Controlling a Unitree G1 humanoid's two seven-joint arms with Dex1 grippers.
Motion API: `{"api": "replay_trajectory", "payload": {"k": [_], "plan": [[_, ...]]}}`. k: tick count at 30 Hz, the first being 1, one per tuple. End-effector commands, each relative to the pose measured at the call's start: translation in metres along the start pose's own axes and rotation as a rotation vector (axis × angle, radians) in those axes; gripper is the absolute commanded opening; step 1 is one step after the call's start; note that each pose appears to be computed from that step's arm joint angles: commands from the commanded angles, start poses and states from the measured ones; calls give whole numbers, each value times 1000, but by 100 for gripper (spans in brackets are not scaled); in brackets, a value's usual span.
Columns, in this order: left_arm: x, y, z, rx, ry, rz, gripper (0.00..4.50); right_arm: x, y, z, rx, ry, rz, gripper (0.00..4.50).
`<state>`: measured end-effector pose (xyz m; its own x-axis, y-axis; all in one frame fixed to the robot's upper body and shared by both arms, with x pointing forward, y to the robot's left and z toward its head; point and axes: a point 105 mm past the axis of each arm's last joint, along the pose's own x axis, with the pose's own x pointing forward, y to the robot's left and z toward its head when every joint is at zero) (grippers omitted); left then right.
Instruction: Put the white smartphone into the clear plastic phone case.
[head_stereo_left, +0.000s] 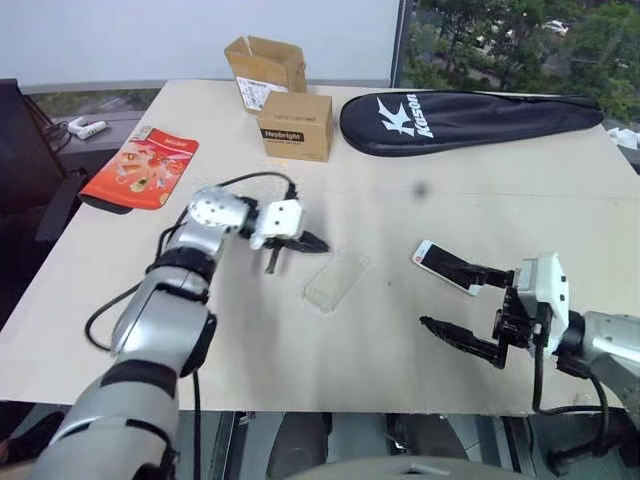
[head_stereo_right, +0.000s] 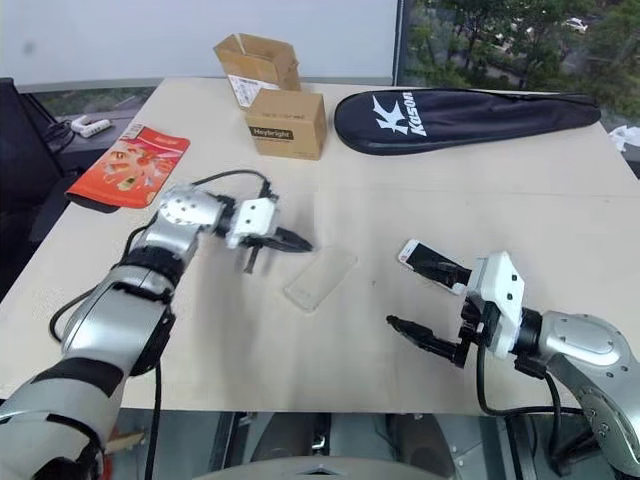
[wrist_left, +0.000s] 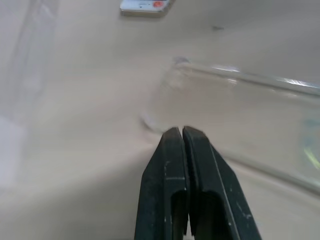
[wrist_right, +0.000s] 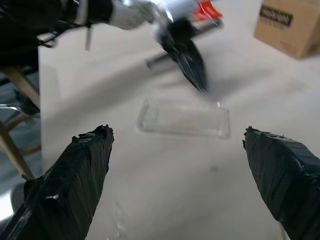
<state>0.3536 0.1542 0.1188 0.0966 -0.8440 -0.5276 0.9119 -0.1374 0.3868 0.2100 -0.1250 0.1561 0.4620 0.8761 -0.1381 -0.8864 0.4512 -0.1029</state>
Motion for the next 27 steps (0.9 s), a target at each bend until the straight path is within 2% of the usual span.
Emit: {"api": "replay_trajectory", "payload": {"k": [1,5,11,17,21,27], "plan": [[-21,-13,4,-13,-34,48,5,2,2,4,-41,-20,-6,450],[-31,-40,-3,-74,10,74,5,10,-2,-2,-40,-4,24,450],[-19,-61,-1,-29,70,-5,5,16,-8,-5,-52,4,68,450],[-3,-47,-2,25,101,10,5,13,-8,-3,-56,0,43,450],[-8,-39,-4,31,119,20,5,9,-3,-2,-43,3,24,450],[3,-42,-8,44,130,-36,5,9,-3,-5,-46,10,1,450]]}}
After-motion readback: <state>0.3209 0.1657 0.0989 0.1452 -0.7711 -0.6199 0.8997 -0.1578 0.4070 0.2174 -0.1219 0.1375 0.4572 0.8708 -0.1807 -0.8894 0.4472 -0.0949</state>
